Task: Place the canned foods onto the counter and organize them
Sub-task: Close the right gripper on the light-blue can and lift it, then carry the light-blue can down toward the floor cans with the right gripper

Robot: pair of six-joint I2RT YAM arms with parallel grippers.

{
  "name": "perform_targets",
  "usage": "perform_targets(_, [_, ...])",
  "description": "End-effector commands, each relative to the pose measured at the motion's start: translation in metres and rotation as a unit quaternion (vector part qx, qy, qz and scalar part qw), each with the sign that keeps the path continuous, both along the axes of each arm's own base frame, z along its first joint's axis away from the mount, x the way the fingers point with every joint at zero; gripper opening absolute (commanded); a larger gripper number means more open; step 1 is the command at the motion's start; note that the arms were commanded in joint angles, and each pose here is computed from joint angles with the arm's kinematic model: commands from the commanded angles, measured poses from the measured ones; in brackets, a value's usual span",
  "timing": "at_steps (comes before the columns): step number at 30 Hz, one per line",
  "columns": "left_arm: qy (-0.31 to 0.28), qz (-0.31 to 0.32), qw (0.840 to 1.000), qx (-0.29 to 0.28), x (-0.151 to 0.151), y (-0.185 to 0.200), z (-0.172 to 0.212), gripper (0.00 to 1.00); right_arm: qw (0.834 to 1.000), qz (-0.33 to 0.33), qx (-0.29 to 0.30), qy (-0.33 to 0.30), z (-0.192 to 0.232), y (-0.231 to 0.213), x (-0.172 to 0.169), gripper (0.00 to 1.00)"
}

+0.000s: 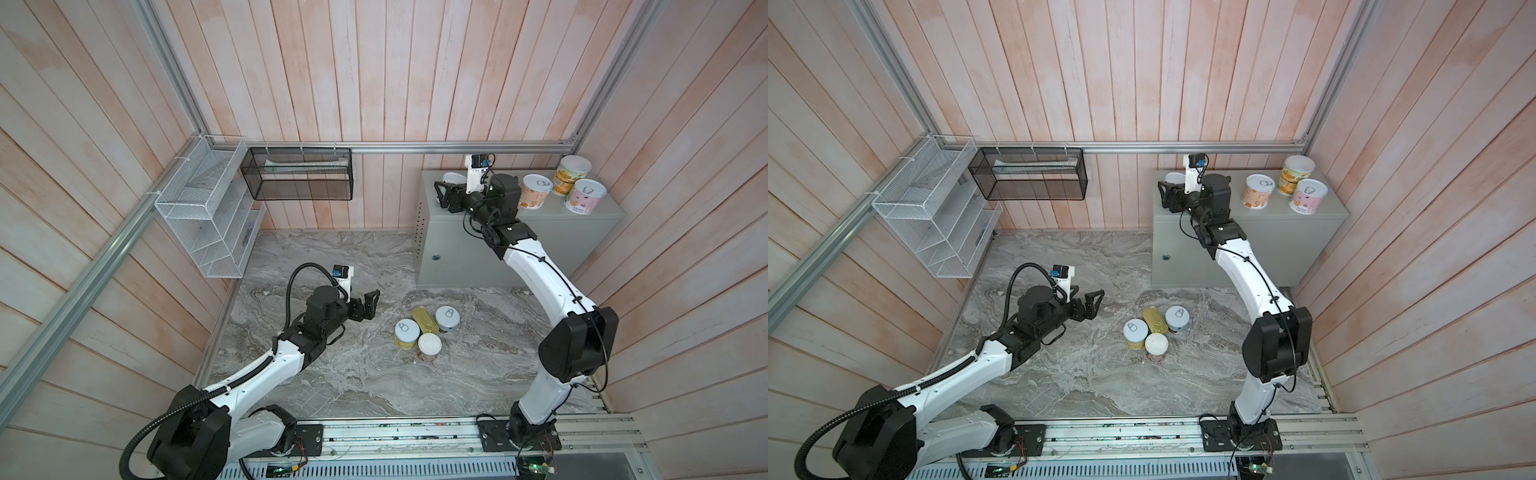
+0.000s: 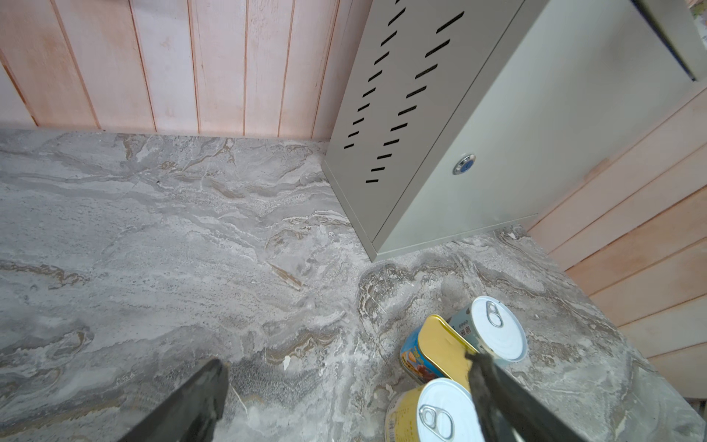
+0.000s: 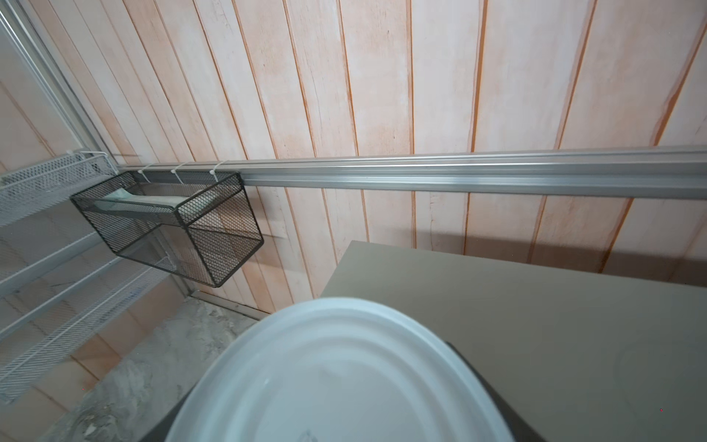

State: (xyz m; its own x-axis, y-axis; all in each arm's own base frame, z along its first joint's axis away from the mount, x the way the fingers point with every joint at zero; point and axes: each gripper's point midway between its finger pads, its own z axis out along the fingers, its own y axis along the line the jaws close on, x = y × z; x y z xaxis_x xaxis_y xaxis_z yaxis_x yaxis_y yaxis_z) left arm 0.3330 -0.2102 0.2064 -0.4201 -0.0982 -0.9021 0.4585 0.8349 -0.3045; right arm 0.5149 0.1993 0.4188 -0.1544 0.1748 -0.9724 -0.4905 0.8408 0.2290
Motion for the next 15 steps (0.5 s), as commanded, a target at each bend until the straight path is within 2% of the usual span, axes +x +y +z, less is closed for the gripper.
perform_targets(1, [-0.076,-0.034,0.996,-0.017,0.002,-0.011,0.043,1.0,0.996,0.049,0.074,-0.025,0.05,0.007,-0.042,0.54])
perform_targets(9, [-0.137,-0.084,0.986,-0.031,-0.006,-0.025,0.078,1.0,0.992,0.101,0.078,-0.003,0.057,0.045,-0.1,0.54])
perform_targets(15, [-0.188,-0.124,0.973,-0.045,-0.024,-0.031,0.093,1.0,0.984,0.123,0.117,0.06,0.023,0.066,-0.139,0.54])
